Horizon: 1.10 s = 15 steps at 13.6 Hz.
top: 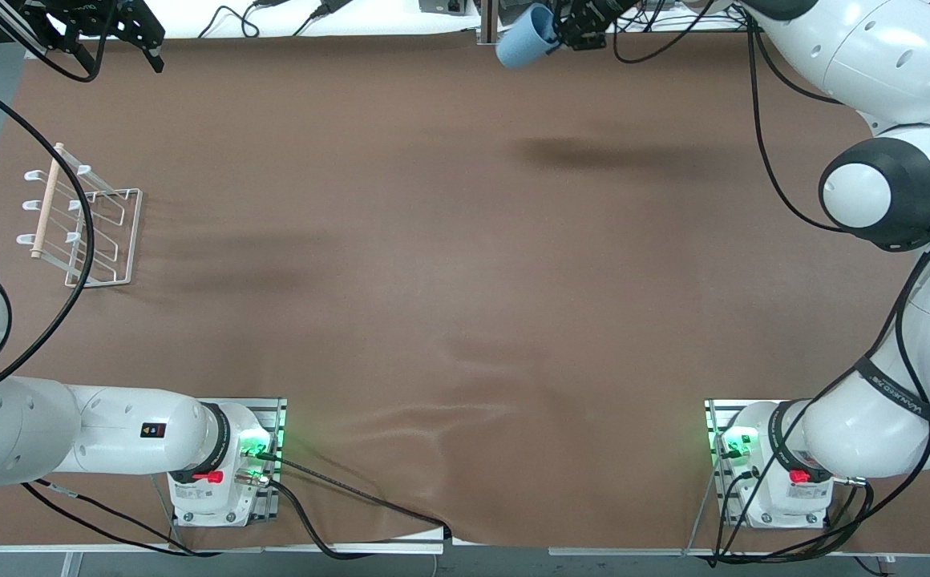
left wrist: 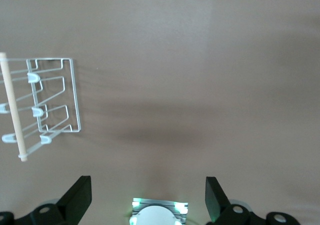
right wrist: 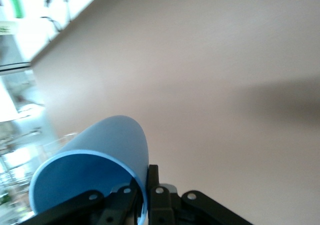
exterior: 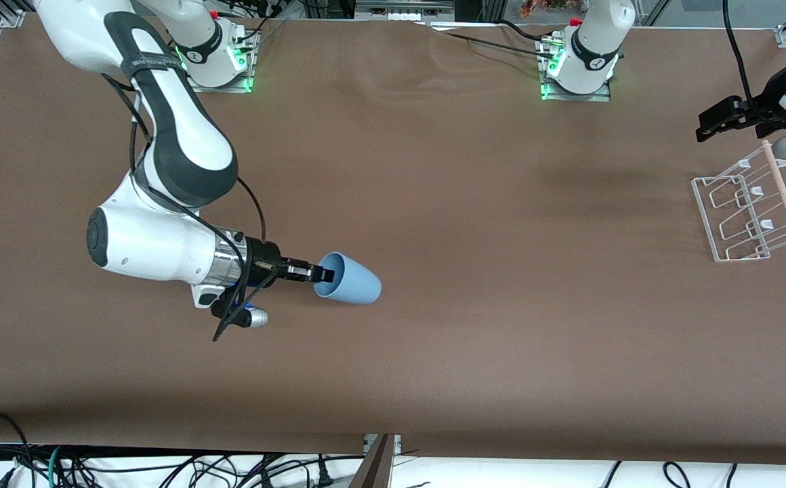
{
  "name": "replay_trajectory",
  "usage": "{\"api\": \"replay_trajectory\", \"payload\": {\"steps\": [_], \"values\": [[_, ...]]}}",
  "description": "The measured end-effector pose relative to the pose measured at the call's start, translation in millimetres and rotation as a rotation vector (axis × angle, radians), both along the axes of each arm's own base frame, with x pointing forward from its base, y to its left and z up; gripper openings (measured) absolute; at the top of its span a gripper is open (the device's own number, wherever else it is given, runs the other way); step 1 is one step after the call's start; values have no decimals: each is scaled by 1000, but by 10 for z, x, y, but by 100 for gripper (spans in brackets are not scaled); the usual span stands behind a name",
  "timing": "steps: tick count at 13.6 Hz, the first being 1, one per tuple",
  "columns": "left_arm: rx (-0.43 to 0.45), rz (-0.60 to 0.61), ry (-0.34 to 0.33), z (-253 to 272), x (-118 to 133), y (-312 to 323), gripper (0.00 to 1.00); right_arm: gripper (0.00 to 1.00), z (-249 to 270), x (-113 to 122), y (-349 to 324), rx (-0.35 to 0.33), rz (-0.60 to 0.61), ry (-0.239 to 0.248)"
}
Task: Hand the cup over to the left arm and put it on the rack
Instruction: 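Lift the cup and tilt it sideways with the right gripper, then hold the cup with the right gripper while the left gripper approaches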
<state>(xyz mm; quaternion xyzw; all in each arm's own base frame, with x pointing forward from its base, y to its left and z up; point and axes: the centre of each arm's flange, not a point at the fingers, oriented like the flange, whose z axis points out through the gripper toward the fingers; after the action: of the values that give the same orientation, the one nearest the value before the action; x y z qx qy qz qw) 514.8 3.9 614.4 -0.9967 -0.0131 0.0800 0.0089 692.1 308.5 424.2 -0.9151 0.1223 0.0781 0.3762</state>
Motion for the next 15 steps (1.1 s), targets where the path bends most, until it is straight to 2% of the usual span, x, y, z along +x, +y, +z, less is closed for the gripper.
{"api": "replay_trajectory", "payload": {"steps": [1, 4, 7, 11, 15], "values": [[-9, -57, -9, 5, 13, -1, 100, 5, 57, -9, 51, 32, -5, 3], [-61, -219, -53, -8, 83, -126, 100, 5, 111, -82, 245, 62, 7, -1], [-125, -468, -118, -219, 226, -549, 100, 5, 164, -199, 475, 90, 21, 21], [-176, -690, -256, -626, 383, -1589, 100, 5, 211, -266, 601, 137, 19, 53], [-194, -858, -390, -912, 238, -2610, 100, 5, 229, -297, 654, 150, 25, 59]]}}
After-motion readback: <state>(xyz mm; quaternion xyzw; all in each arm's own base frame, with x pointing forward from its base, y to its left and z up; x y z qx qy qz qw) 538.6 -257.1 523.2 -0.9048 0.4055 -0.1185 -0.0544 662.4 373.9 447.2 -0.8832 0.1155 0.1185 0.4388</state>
